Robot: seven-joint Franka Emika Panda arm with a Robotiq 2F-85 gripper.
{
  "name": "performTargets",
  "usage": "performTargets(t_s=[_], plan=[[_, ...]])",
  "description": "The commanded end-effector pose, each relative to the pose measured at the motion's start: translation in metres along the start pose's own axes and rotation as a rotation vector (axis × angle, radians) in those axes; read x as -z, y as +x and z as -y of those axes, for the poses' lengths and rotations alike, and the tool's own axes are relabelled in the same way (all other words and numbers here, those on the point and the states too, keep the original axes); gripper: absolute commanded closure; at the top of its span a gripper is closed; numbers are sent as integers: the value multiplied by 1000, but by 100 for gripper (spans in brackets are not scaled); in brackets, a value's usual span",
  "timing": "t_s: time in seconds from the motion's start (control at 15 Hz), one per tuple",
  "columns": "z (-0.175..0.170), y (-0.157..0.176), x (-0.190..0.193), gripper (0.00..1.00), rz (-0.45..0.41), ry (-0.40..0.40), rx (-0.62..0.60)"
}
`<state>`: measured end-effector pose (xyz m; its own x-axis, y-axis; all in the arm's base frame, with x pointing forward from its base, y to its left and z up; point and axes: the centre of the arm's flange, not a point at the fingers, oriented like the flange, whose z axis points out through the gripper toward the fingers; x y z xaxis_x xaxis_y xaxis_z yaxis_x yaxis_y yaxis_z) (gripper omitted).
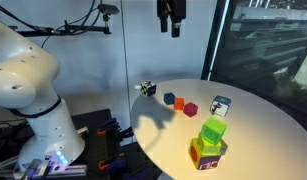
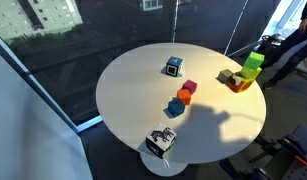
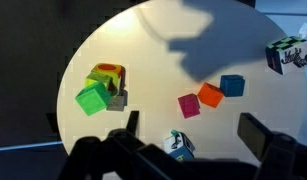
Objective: Put the green block on the table
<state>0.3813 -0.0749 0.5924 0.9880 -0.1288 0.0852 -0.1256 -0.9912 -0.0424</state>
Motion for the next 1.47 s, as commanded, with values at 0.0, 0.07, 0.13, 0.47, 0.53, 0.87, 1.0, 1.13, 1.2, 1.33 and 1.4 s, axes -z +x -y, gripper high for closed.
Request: performTargets(t_s=[0.0,0.07,0.13,0.47,0.53,0.87,1.0,1.13,1.2,1.33,1.4], plan=[[-15,41,7,0,66,-8,-41],[-20,48,3,0,81,-11,-38],[-23,53,0,0,89,-13,-39],[-58,68,-15,0,129,-3,11],[-67,69,-19,0,134,-1,27],[-103,71,-39,0,142,22,98],[-111,73,-49,0,133,22,128],[-117,78,-56,0,100,0,131],[-120,81,-58,0,85,-8,131],[-123,87,-63,0,54,-27,122],[-124,90,-65,0,43,-32,113]])
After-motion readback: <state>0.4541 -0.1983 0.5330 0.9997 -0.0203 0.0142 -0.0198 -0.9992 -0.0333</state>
